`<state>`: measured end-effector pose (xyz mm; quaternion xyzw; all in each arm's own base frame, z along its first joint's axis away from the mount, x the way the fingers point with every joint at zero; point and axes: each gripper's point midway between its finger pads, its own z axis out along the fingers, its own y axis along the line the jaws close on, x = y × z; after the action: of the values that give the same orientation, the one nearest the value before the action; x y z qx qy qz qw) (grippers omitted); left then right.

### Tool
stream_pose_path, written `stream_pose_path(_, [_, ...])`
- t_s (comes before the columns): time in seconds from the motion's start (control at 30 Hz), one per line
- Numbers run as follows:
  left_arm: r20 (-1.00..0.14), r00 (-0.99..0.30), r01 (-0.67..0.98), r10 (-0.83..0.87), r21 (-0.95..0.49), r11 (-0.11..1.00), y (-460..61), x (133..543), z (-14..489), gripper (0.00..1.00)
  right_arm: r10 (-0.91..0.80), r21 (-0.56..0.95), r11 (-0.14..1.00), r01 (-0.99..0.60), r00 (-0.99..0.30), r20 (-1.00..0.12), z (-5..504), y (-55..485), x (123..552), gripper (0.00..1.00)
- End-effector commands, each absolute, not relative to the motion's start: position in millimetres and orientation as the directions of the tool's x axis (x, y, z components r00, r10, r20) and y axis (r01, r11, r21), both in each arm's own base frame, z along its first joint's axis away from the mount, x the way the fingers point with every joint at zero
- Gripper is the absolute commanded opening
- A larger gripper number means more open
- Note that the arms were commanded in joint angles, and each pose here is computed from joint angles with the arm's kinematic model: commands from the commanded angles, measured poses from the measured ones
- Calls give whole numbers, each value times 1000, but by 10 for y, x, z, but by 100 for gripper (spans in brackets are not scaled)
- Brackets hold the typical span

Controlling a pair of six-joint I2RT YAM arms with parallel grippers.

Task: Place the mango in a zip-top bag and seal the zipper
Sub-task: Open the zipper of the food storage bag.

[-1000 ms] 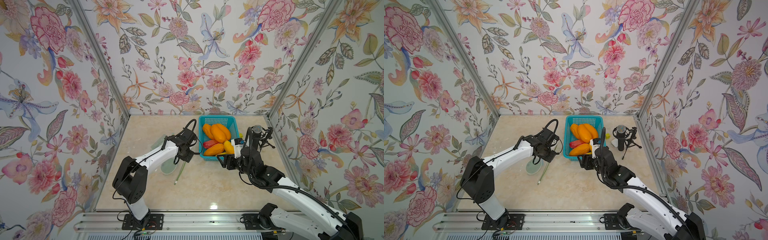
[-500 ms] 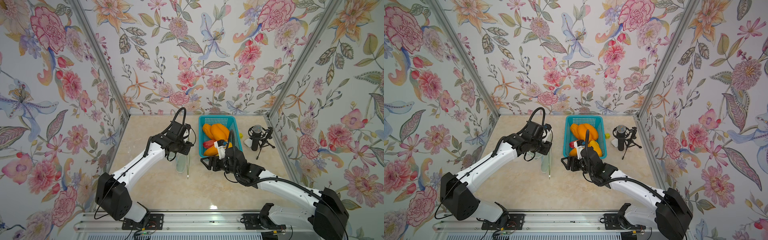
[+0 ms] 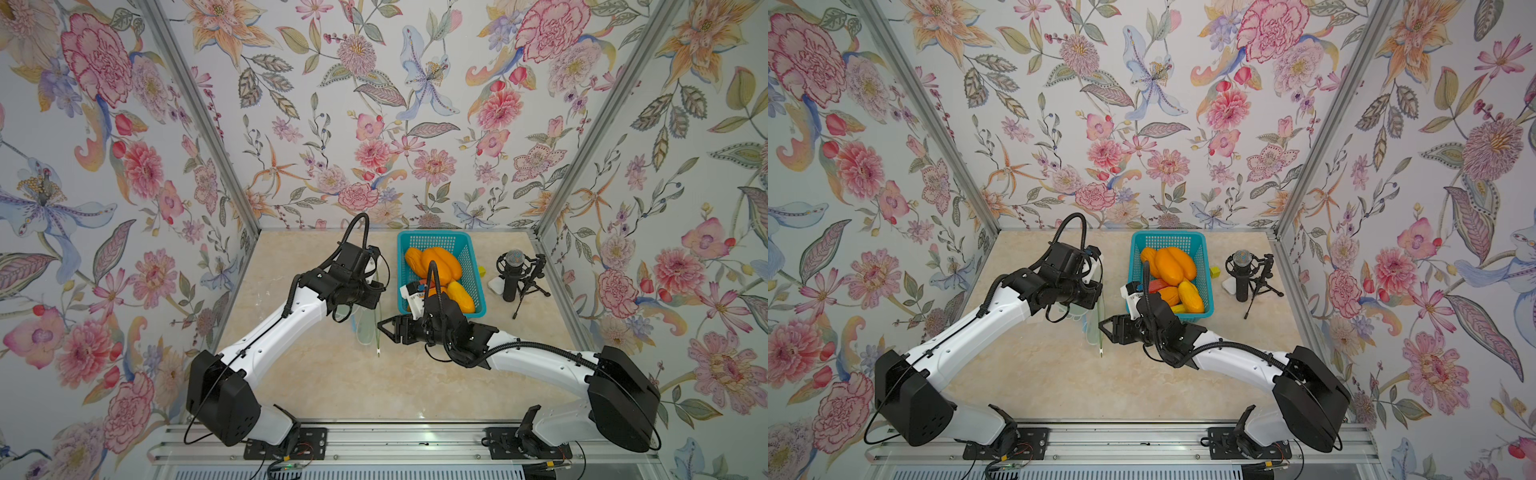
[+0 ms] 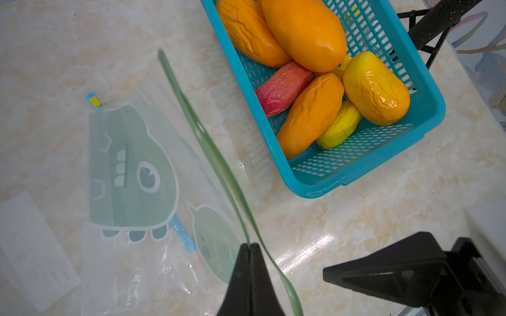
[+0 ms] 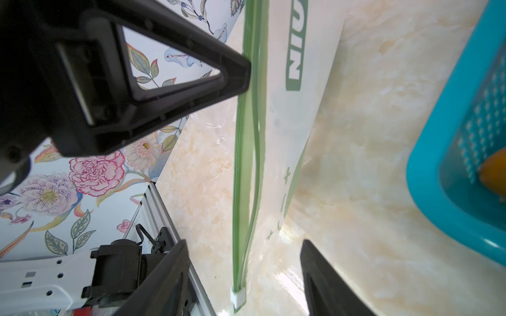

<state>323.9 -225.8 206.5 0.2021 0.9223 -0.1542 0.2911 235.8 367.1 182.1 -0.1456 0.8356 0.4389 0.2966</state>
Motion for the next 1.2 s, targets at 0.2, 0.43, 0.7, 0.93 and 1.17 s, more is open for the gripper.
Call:
stream_pose_path(0.2, [-623, -742, 458, 247, -201, 866, -2242, 3202, 2192, 0, 19, 648, 572, -504, -781, -624, 1884, 3828, 2479, 47])
stream_pose_path(0.43, [-626, -738, 476, 252, -217, 852, -2269, 3162, 2210, 0, 29, 641, 593, -488, -783, -622, 1836, 3813, 2577, 32])
stream_pose_path(0.7, [-624, -738, 481, 255, -222, 848, -2272, 3136, 2203, 0, 37, 633, 616, -469, -785, -618, 1785, 3795, 2650, 28])
stream_pose_path(0.93, [-634, -731, 489, 252, -229, 842, -2279, 3123, 2272, 0, 37, 617, 639, -461, -782, -622, 1762, 3801, 2713, 15])
stream_pose_path(1.17, [-637, -730, 483, 250, -222, 847, -2249, 3109, 2288, 0, 40, 616, 633, -469, -775, -631, 1825, 3811, 2723, 0])
